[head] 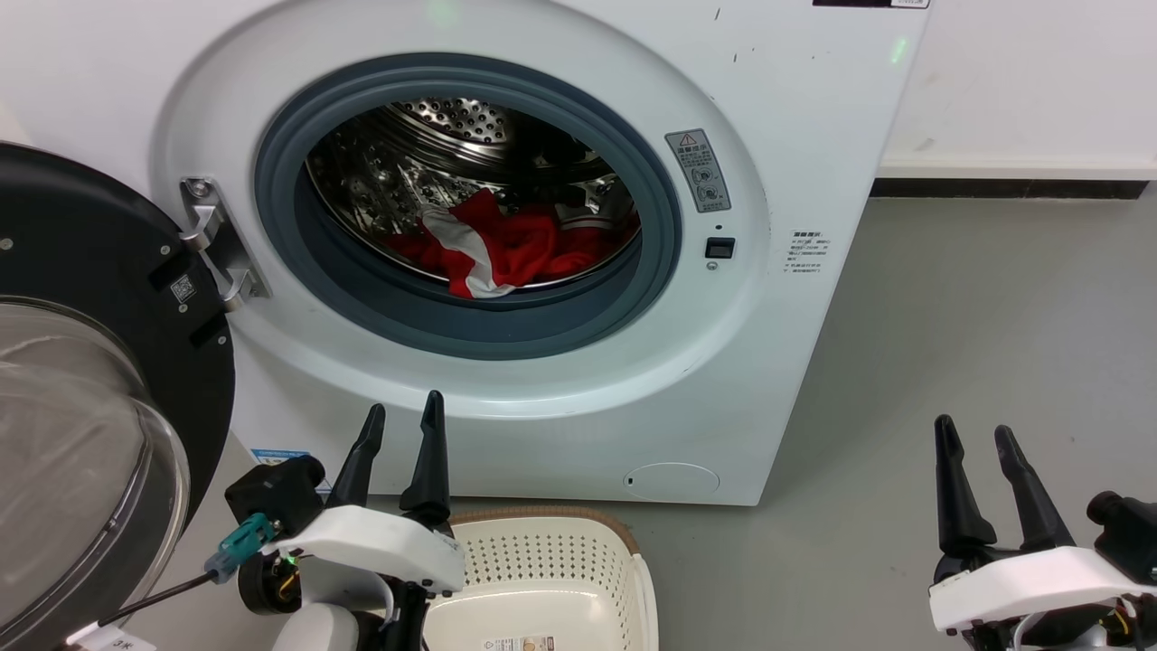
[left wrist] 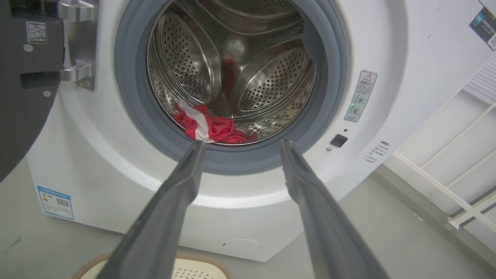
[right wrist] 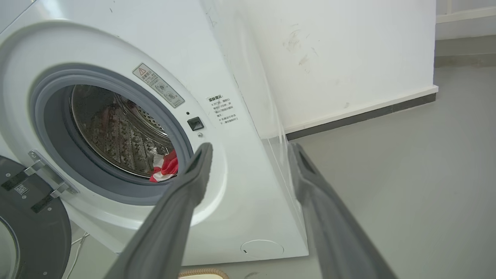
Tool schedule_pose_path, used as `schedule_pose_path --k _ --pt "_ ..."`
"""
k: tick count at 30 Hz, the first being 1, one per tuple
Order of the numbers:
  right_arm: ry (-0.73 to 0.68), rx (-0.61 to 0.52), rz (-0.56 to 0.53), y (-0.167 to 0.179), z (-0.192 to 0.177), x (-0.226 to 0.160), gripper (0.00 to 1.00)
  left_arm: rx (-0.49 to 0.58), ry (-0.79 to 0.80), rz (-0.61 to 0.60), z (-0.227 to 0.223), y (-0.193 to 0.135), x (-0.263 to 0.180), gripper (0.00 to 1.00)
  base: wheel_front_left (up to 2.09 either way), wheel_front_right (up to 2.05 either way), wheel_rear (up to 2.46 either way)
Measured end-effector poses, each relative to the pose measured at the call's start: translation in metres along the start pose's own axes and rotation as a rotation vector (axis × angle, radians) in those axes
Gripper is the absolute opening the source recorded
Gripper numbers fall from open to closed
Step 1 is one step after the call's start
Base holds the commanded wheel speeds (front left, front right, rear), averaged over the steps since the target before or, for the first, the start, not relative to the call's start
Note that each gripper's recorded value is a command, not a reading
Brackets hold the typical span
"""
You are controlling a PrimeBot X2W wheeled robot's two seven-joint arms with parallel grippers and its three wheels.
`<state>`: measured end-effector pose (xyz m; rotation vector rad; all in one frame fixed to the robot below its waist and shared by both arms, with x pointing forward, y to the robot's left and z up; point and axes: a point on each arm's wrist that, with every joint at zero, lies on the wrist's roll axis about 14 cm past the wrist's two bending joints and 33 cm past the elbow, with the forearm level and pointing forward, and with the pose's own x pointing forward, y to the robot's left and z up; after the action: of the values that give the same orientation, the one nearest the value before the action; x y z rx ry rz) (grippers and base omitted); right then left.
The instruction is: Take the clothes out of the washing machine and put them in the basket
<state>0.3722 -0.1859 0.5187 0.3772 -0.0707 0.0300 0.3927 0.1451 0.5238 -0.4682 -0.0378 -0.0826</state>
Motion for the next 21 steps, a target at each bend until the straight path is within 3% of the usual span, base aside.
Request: schedule_pose_path --k 21 --pt "-0.015 -0.214 0.041 0.0063 0.0005 0.0009 1.0 0.208 -0.03 -0.024 0.0007 -0.0064 0.001 1.0 0.0 0.0 0.0"
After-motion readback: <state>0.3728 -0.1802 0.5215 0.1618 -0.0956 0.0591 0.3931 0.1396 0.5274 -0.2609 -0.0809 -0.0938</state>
